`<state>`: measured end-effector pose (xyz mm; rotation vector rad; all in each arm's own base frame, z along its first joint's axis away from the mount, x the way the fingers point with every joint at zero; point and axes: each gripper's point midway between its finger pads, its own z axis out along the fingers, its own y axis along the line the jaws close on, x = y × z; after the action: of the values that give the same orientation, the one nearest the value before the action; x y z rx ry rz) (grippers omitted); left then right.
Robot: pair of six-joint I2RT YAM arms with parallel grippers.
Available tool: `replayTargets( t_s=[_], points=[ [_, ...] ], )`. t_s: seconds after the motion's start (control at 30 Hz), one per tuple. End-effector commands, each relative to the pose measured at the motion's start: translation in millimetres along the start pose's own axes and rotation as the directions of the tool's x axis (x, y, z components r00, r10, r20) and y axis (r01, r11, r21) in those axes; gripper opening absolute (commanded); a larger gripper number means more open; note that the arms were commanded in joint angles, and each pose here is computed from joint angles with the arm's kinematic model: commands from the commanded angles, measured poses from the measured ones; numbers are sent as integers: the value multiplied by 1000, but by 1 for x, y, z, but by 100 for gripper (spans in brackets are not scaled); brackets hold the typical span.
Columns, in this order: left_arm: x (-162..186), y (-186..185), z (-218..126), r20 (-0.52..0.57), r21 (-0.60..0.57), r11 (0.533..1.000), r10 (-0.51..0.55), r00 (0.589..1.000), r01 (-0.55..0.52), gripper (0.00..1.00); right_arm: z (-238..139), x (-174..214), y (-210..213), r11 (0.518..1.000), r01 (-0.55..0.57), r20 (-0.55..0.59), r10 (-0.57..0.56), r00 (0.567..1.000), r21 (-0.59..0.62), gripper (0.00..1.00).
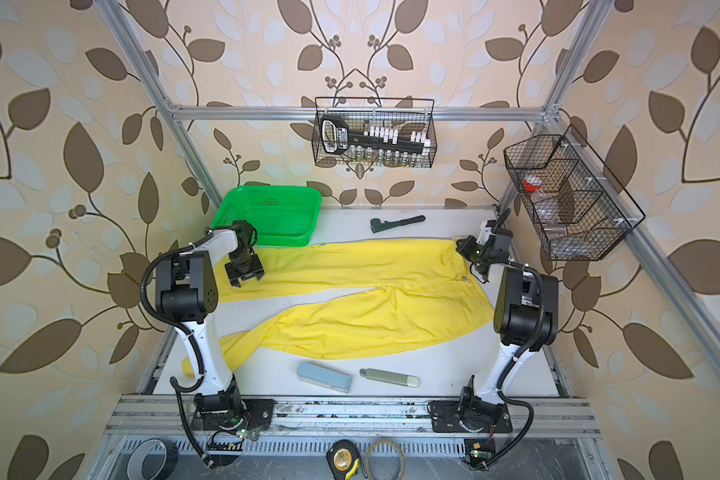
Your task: Fold and stack the trousers
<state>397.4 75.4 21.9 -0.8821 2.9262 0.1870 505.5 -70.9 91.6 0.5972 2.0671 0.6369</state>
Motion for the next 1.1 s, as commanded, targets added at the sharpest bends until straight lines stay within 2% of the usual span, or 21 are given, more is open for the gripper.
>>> replayTargets(
  t_s=[0.0, 0.07, 0.23, 0.37, 0.63, 0.73, 0.87, 1.07],
  points=[
    [24, 23, 28, -121, -106, 994, 20, 992, -33, 63, 15, -16, -6, 1000, 7, 67, -9, 998, 30, 2],
    [21, 22, 23, -113, -101, 994, 18, 993, -30, 63, 17, -23, -12, 995, 49, 69, -55, 996, 82, 3],
    [19, 13, 12, -115, -45, 999, 19, 993, -24, 63, 18, -26, -29, 961, 151, -2, -154, 988, 232, 13],
    [16, -3, -11, -96, 23, 1000, 22, 995, -20, 64, 10, -39, -11, 941, 238, -2, -244, 970, 241, 24],
    [19, -19, -67, -23, 97, 995, 21, 1000, -19, 67, -22, -31, 41, 912, 354, -69, -347, 935, 209, 35],
    [33, -16, -85, -12, 95, 995, 12, 1000, -10, 68, -41, -11, 53, 920, 352, -112, -337, 935, 170, 39],
    [71, -5, -96, -54, 68, 998, -4, 999, 8, 68, -67, 26, 69, 935, 342, -196, -319, 927, 95, 44],
    [135, 33, -87, -150, -38, 999, -32, 988, 26, 70, -98, 93, 74, 973, 214, -308, -180, 934, 82, 51]
  ],
)
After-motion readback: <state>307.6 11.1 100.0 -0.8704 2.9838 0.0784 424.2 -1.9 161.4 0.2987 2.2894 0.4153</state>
